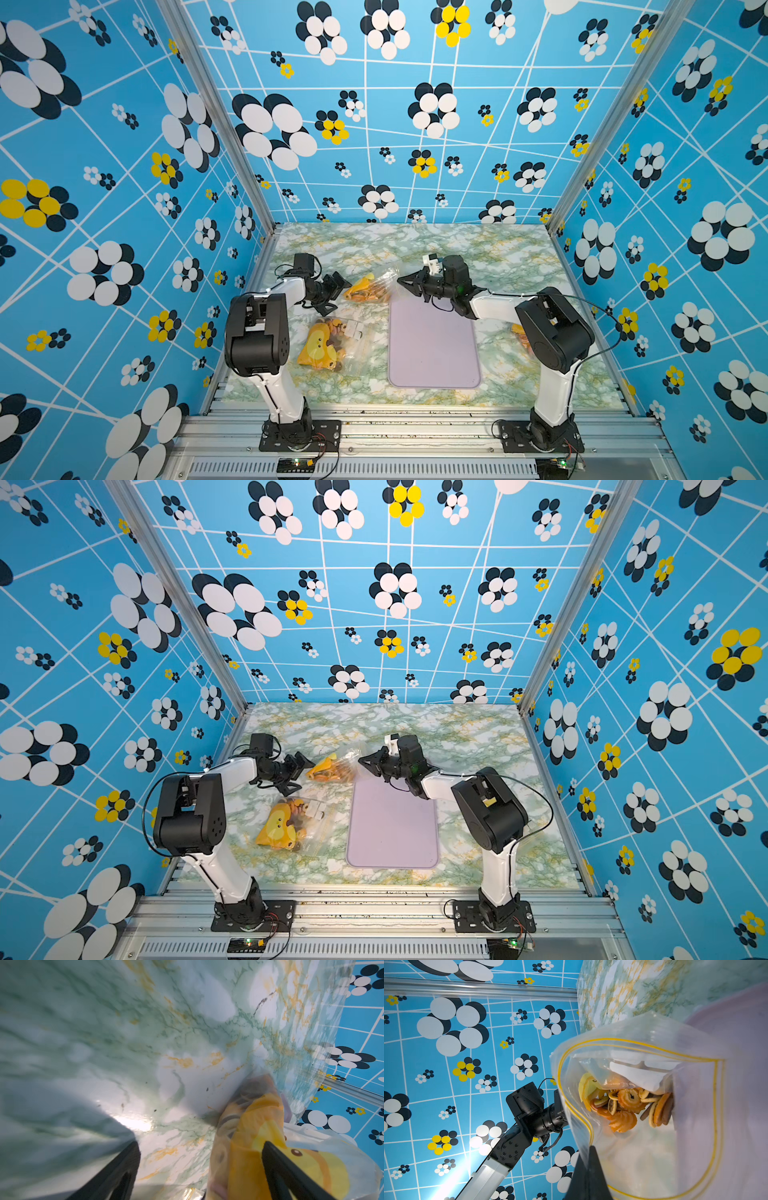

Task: Pour cookies out of the ziploc bag
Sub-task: 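Pick up the ziploc bag from the center of the board, then pour the cookies out of the ziploc bag onto the tray.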

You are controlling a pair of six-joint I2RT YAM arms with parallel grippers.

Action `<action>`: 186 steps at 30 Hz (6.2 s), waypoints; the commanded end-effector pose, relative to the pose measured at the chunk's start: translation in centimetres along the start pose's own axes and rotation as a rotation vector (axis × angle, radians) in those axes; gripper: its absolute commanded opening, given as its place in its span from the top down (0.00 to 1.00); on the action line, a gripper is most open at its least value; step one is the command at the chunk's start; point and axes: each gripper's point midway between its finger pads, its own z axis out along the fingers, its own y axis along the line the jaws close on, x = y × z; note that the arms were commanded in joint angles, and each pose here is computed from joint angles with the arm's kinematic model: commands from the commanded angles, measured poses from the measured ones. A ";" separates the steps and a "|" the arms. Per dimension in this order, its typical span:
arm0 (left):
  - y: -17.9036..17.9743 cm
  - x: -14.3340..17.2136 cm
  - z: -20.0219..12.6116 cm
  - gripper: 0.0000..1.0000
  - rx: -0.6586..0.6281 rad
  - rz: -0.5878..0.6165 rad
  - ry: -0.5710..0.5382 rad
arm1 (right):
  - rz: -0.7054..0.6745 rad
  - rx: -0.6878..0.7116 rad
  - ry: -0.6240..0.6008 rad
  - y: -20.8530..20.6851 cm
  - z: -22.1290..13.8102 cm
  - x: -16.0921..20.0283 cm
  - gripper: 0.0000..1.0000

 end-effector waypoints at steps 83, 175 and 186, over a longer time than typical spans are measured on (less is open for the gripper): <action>-1.7 11.4 -2.1 0.62 -0.057 0.278 0.139 | 0.026 0.123 -0.062 -6.2 -1.1 -1.2 1.00; -15.6 8.9 -6.0 1.00 0.021 0.577 0.088 | -0.242 0.359 0.039 -4.0 -6.1 0.3 1.00; -17.0 9.5 -5.3 1.00 0.036 0.598 0.104 | -0.230 0.404 0.003 -5.6 -7.3 -0.2 1.00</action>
